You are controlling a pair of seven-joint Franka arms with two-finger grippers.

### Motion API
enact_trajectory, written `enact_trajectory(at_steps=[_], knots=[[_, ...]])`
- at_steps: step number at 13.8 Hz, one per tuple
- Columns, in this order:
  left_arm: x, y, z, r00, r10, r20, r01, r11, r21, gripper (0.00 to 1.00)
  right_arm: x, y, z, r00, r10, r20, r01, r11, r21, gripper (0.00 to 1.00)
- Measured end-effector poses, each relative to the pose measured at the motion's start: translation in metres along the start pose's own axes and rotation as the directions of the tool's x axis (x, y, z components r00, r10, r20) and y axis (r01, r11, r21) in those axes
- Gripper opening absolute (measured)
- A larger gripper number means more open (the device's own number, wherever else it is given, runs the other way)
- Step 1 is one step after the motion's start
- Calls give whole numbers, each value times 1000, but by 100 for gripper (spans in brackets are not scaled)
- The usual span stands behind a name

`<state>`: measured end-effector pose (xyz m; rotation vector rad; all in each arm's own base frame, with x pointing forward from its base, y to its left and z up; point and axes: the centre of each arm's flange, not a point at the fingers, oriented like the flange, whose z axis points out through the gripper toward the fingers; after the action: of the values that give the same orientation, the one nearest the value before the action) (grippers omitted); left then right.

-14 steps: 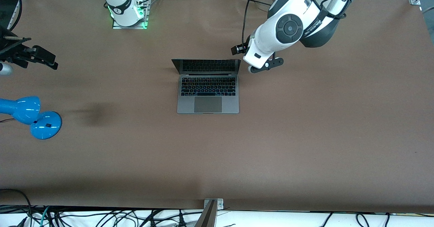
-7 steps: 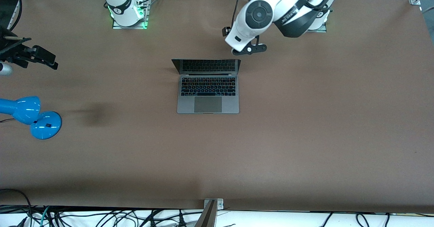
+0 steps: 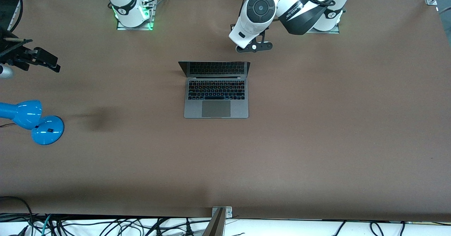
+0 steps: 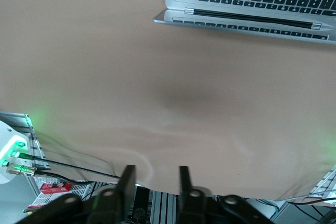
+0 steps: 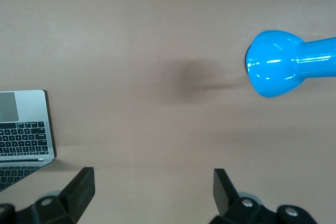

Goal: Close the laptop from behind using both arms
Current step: 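Bring the right gripper to the screen while the left gripper lowers behind it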

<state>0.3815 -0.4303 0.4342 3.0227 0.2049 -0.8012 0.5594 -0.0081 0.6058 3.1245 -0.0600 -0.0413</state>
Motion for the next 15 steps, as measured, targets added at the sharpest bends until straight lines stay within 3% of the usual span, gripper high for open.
enact_trajectory(at_steps=[3,12,13,15], knots=[[6,0,-11,1000,4,-5,-4,1000,-24,2,0,0,0,1000,0,0,0,1000,0,100],[30,-10,-23,1000,30,0,-29,998,-58,1,0,0,0,1000,0,4,0,1000,0,100],[31,-10,-22,1000,29,1,-29,998,-60,1,-2,-1,3,1000,-3,22,3,1000,1,100],[36,-9,-18,1000,28,7,-27,997,-66,1,-7,-17,17,993,-42,108,42,999,2,100]])
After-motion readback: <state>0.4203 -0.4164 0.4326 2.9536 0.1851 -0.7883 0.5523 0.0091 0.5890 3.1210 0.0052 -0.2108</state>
